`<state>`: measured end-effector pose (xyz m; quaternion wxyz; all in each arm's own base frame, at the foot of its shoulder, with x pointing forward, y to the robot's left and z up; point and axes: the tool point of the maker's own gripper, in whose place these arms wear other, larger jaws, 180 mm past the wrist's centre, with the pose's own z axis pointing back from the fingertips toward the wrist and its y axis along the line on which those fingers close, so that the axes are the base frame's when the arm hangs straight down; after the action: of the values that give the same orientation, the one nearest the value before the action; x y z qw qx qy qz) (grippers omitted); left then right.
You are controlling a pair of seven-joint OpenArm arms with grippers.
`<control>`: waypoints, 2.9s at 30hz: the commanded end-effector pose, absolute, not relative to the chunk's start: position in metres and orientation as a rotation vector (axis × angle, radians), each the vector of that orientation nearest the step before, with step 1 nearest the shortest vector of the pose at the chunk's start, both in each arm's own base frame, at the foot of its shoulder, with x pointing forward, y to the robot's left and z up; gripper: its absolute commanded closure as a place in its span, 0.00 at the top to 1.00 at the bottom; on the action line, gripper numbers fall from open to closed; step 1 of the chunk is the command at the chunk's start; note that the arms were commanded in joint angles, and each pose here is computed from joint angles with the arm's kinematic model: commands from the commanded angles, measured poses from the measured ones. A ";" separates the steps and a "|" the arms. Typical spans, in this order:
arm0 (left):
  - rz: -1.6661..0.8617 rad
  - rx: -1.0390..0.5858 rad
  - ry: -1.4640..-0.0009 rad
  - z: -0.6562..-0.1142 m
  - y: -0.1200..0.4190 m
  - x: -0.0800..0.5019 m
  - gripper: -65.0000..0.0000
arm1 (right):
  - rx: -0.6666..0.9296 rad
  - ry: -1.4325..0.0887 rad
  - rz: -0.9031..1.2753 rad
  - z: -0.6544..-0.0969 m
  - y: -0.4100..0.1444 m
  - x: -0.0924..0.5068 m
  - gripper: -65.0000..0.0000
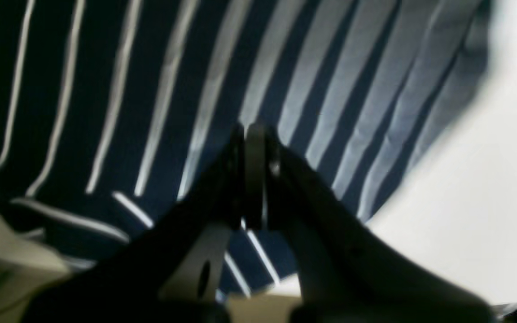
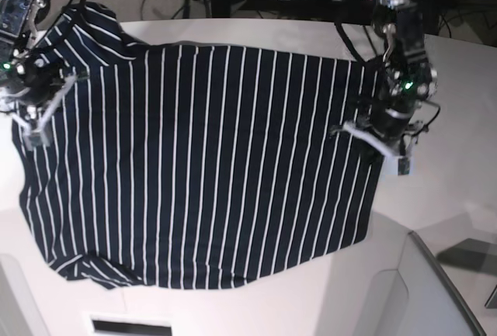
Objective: Layout the t-shirt on the table in an organized manner, then fold the t-shirt properly
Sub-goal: 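Release the shirt and raise both grippers, then grasp the shirt's collar-side corners with both grippers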
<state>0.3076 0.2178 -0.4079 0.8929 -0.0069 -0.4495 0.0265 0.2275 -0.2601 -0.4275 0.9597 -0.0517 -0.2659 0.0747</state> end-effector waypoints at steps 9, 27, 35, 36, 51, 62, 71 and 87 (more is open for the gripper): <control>0.033 0.021 -0.852 -0.417 0.248 0.241 0.04 | -0.130 -0.571 -0.095 -0.411 -0.319 0.180 0.49; 0.244 0.108 -0.717 -0.446 0.291 0.156 0.68 | 0.034 -0.438 -0.344 -0.481 -0.333 0.122 0.77; 0.368 -0.018 -0.757 -0.444 0.281 0.153 0.68 | 0.070 -0.431 -0.368 -0.491 -0.326 0.123 0.77; 0.382 -0.032 -0.758 -0.443 0.282 0.150 0.68 | 0.071 -0.430 -0.369 -0.492 -0.326 0.123 0.77; 0.433 -0.012 -0.758 -0.437 0.301 0.131 0.68 | 0.057 -0.396 -0.351 -0.484 -0.319 0.119 0.77; 0.435 -0.012 -0.754 -0.438 0.301 0.130 0.68 | 0.061 -0.358 -0.329 -0.477 -0.299 0.112 0.77; 0.435 -0.012 -0.756 -0.438 0.301 0.131 0.68 | 0.110 -0.347 -0.241 -0.484 -0.272 0.126 0.77; 0.474 -0.024 -0.718 -0.456 0.302 0.126 0.68 | 0.108 -0.346 -0.237 -0.484 -0.274 0.127 0.26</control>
<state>0.1214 0.2966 -0.4642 0.9130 -0.0162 -0.3325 0.2358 0.1225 -0.2660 -0.4894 0.9776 0.0614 -0.1602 -0.1220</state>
